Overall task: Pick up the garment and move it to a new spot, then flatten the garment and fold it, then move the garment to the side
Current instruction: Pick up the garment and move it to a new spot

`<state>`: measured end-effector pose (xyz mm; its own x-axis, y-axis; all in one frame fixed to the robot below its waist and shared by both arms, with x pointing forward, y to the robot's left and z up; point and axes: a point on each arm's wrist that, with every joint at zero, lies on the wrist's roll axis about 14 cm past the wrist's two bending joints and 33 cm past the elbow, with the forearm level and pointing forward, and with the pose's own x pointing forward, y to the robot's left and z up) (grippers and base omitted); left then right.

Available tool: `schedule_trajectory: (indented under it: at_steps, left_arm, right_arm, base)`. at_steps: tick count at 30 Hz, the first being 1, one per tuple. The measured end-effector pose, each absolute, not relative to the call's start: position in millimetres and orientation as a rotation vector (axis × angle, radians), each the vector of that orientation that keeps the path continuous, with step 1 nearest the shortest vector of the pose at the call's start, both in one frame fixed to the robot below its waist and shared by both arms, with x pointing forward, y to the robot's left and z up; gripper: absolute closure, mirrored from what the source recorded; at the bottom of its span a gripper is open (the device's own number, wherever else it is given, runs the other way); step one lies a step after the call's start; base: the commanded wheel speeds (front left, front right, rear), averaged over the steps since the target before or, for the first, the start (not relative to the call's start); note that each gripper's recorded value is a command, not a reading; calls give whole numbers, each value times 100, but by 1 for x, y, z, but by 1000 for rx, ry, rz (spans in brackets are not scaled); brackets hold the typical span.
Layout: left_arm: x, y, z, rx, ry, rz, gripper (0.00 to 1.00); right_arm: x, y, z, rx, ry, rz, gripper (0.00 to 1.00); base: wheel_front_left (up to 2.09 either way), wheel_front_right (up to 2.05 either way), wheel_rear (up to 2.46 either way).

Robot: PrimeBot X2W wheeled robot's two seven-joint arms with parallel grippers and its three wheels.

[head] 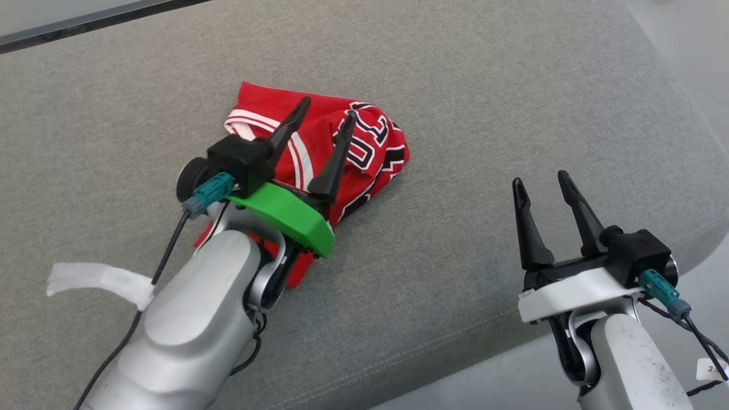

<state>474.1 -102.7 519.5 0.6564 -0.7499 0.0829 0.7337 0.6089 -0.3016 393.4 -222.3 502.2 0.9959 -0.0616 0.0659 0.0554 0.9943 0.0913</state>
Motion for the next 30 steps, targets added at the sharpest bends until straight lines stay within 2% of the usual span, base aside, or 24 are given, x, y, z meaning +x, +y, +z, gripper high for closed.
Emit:
schedule_trajectory:
  at_steps: [4, 10, 19, 30]
  left_arm:
    - [483, -67, 526, -317, 20, -752, 0]
    - [493, 16, 530, -299, -20, -510, 0]
    - [467, 132, 539, -256, -77, -188, 0]
    - [411, 190, 538, -188, -99, -81, 0]
  right_arm:
    - [400, -211, 503, 91, -73, -24, 0]
    - [410, -187, 505, 100, -82, 47, 0]
    - [410, -158, 510, 106, -92, 130, 0]
    - [397, -145, 517, 107, -109, 166, 0]
  base:
    - [0, 0, 0]
    - [0, 0, 0]
    - [0, 0, 0]
    - [0, 0, 0]
